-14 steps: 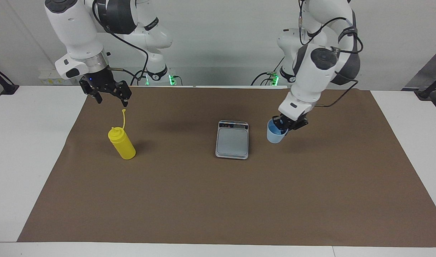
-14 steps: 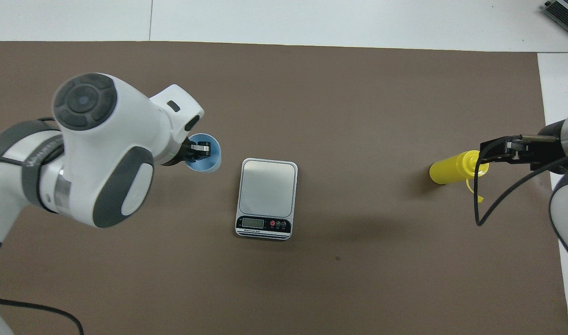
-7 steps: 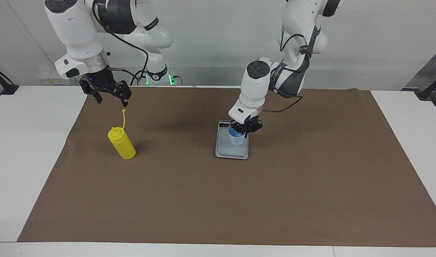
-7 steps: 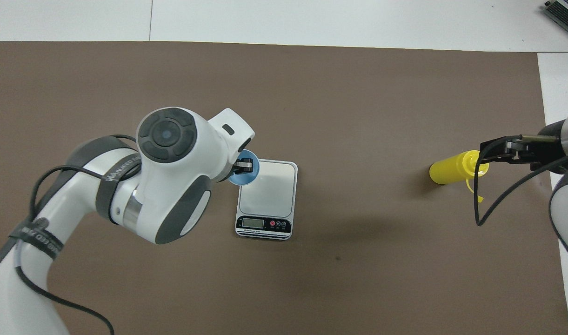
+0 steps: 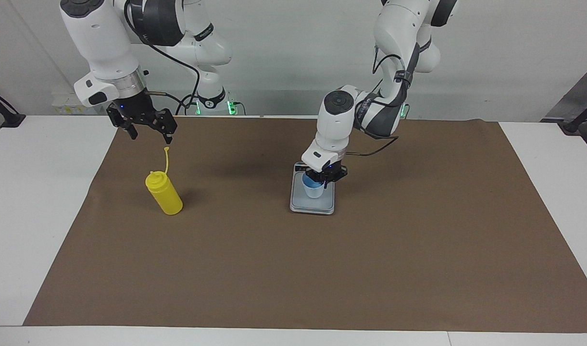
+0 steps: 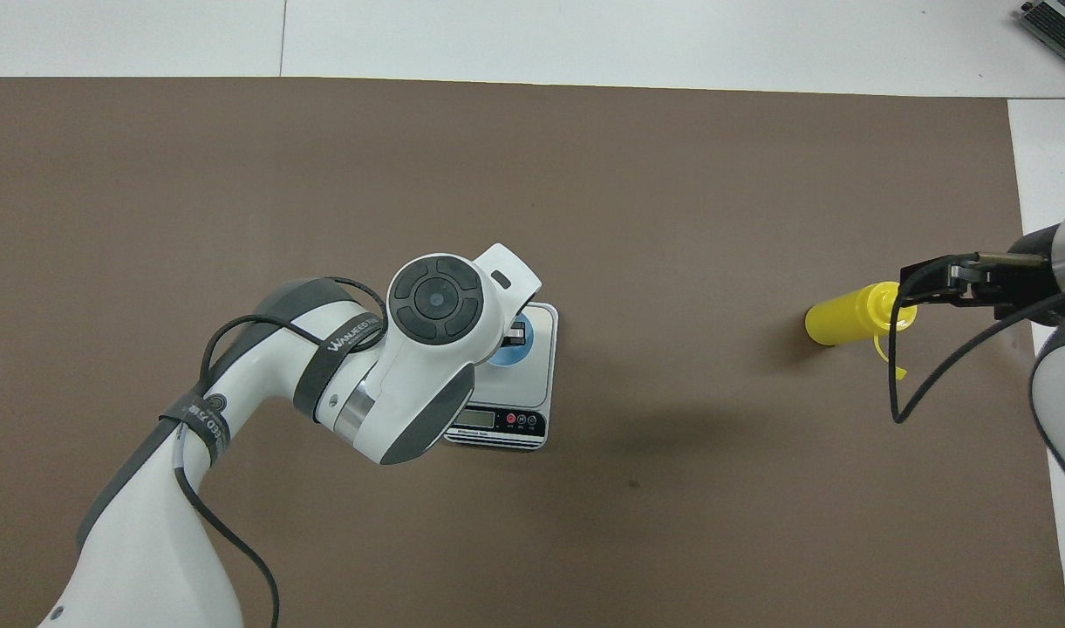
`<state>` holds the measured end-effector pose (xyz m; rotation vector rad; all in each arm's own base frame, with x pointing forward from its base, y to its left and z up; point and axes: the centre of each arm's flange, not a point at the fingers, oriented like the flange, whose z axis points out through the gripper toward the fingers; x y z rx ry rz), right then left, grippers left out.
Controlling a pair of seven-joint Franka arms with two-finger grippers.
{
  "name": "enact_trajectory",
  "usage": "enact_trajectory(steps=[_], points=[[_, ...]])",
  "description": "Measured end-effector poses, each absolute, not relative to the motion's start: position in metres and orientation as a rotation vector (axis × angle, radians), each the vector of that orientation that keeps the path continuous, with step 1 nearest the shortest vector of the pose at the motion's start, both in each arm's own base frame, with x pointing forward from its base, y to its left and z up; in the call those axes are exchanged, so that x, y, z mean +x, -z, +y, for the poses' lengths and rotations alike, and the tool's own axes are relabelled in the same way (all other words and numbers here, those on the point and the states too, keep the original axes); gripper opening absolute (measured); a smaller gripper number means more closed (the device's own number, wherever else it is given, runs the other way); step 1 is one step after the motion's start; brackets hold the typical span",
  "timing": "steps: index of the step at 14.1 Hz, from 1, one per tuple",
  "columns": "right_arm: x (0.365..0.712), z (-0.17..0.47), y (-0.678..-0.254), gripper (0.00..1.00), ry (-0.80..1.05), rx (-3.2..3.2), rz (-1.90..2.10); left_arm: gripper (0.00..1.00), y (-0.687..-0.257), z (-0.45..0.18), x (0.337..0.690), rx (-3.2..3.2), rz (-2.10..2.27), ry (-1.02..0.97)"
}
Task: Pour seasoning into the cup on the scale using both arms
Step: 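Carry the blue cup with the left gripper onto the scale, then release the cup and withdraw the left gripper to rest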
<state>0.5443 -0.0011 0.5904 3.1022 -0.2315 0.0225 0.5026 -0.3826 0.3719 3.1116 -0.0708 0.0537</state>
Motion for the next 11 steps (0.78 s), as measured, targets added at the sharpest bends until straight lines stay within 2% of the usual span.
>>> enact_trajectory(steps=[1,2,3,6,9,10,11], points=[[0.544,-0.001,-0.590,1.00,-0.022,3.102,-0.231,0.15,-0.371,-0.383,0.503,3.106,-0.054,-0.065],[0.544,-0.001,-0.590,1.00,-0.022,3.102,-0.231,0.15,-0.370,-0.383,0.503,3.099,-0.035,-0.076],[0.544,-0.001,-0.590,1.00,-0.022,3.102,-0.232,0.23,-0.370,-0.383,0.503,3.097,-0.023,-0.080],[0.544,-0.001,-0.590,1.00,-0.022,3.102,-0.232,0.55,-0.381,-0.368,0.515,3.091,0.035,-0.112],[0.544,-0.001,-0.590,1.00,-0.022,3.102,-0.231,0.91,-0.425,-0.320,0.540,3.096,0.063,-0.161],[0.544,-0.001,-0.590,1.00,-0.022,3.102,-0.232,1.00,-0.443,-0.300,0.547,3.107,0.049,-0.163],[0.544,-0.001,-0.590,1.00,-0.022,3.102,-0.232,1.00,-0.459,-0.281,0.553,3.120,0.023,-0.155]])
